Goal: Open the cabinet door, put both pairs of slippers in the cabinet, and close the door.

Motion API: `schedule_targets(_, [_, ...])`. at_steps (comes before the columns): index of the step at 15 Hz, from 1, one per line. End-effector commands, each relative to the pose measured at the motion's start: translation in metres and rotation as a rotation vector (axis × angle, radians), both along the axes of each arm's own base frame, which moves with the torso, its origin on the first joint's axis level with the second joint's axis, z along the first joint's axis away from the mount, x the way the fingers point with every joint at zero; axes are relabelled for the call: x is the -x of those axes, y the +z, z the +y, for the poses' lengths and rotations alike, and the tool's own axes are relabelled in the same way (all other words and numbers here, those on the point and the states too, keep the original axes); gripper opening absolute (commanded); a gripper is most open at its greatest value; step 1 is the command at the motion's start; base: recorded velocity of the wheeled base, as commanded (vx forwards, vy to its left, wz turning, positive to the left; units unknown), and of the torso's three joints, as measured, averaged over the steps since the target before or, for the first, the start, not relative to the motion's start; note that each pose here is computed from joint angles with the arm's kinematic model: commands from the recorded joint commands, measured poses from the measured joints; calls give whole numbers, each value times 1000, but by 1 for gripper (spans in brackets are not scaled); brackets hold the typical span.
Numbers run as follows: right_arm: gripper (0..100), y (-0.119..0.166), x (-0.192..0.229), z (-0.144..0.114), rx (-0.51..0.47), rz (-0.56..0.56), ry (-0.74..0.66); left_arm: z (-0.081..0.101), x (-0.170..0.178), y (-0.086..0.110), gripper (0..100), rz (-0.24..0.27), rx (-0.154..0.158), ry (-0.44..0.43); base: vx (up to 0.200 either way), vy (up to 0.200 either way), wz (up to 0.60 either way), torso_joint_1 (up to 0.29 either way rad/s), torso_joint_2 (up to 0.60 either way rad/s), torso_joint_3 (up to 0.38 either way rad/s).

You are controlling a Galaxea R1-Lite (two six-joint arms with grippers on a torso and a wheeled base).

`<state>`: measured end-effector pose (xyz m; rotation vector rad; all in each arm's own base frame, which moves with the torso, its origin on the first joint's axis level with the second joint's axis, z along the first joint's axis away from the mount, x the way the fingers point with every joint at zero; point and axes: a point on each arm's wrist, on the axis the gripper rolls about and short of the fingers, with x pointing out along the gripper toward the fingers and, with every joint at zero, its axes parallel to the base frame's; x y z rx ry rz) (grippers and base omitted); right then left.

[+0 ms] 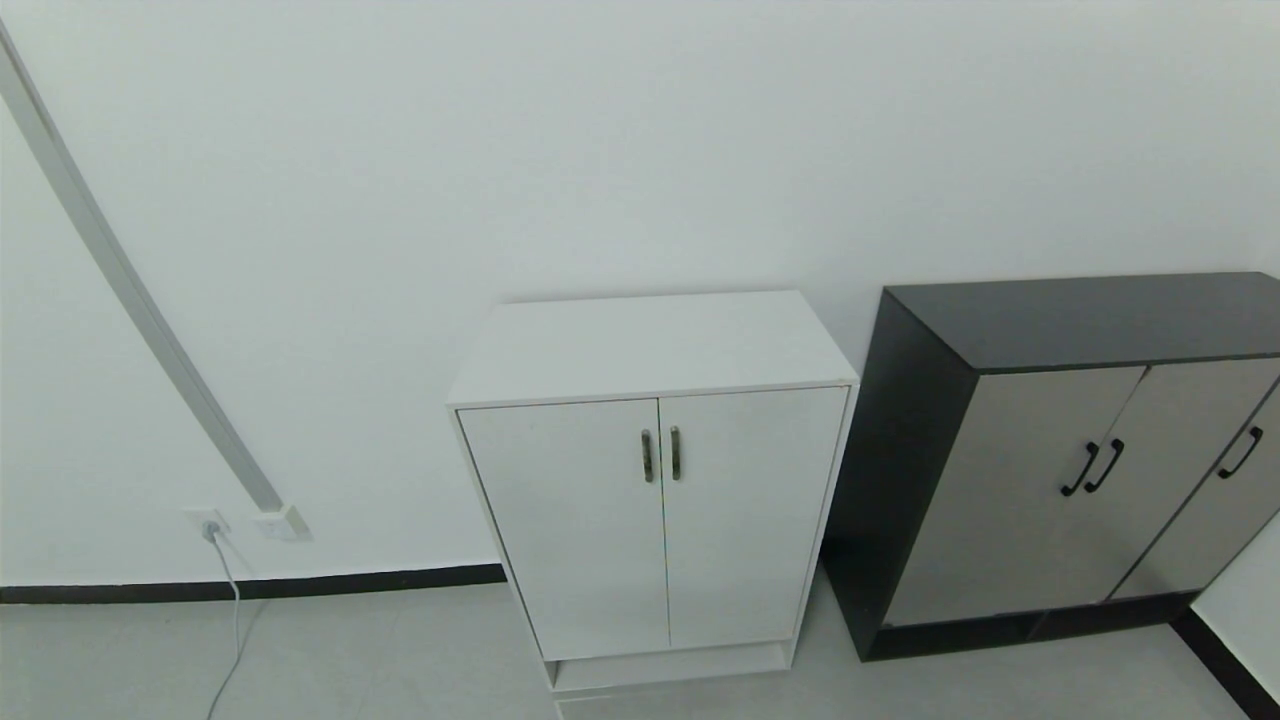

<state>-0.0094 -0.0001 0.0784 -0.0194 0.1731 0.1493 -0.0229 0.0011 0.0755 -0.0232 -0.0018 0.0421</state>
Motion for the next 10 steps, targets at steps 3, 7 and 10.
schedule_targets(3, [0,-3,13,1,-14,-176,-104,0,0,0,0,1,1,1,0,0,0,0,0,0])
schedule_targets(7, [0,-2,13,1,-85,-175,-128,0,0,0,0,1,-3,1,0,0,0,0,0,0])
schedule_targets(10, [0,-2,13,1,-82,-175,-128,0,0,0,0,1,-3,1,0,0,0,0,0,0])
